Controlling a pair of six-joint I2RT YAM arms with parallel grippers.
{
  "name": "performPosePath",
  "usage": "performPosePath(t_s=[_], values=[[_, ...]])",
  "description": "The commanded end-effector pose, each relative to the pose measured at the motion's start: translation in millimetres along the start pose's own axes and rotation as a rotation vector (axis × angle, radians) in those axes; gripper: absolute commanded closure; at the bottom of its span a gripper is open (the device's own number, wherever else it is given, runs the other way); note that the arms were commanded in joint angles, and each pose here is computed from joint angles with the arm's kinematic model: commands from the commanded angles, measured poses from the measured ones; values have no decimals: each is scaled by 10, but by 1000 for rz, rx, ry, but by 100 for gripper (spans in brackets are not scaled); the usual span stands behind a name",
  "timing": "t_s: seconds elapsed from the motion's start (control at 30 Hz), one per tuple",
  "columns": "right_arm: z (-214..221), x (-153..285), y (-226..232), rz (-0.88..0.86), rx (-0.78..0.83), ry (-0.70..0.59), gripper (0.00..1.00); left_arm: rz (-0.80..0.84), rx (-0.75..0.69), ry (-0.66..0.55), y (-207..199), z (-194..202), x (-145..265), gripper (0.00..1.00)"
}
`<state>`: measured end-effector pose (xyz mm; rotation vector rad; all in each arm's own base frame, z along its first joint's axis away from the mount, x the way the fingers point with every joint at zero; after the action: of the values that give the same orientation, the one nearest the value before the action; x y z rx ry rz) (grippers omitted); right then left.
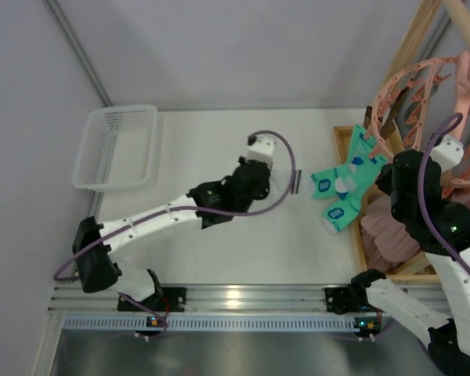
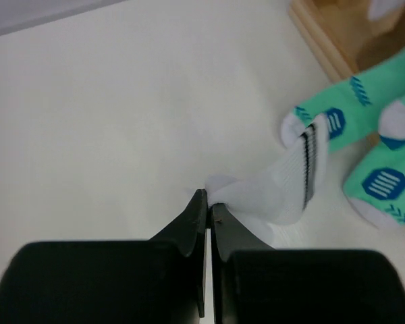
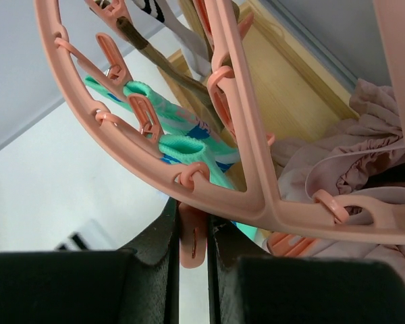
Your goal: Remove the socks clipped to the hanger
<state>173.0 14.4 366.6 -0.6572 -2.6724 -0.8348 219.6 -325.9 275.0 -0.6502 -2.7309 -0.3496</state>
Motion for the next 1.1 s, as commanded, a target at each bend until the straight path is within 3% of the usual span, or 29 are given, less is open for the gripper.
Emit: performPosePath(t_s=[0.0,0.13,0.2,0.37,0.5,0.77,0.8,0.83,0.87,1.07], values=[[46,26,-10,-37,16,31,100,-36,151,4,737,-183,207,100],[33,63,-35,-54,22,29,100,-265,238,49,1649,-119,230,100],[23,89,-59,-60,27,26,100,-457,277,57,2221,-47,292,100],[1,152,-100,-78,24,24,100,-771,466,134,3405,394,403,100],[-7,180,-105,-89,31,31,100,-951,511,218,3796,715,373,100],[-39,230,-69,-119,23,43,100,-1051,611,260,4083,990,330,100],[-47,239,-75,-120,21,40,100,-1047,617,275,4080,1039,296,91],[-41,230,-66,-119,23,43,100,-1020,628,282,4047,1064,269,40],[-33,224,-67,-116,26,46,100,-1018,661,266,4030,1070,253,4],[51,183,-72,-112,41,74,100,-924,723,157,3811,812,353,2]])
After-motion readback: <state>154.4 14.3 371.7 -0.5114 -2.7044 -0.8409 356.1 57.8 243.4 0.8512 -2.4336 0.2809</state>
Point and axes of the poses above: each gripper's point midway between its finger pads, its own x axis back along the fingers, its own y axis along the line the jaws close on, z = x × y, the point moved 6 cm from there along x, back along the fingers, and after that the axes turned 11 degrees about -x, right-handed, at the moved point
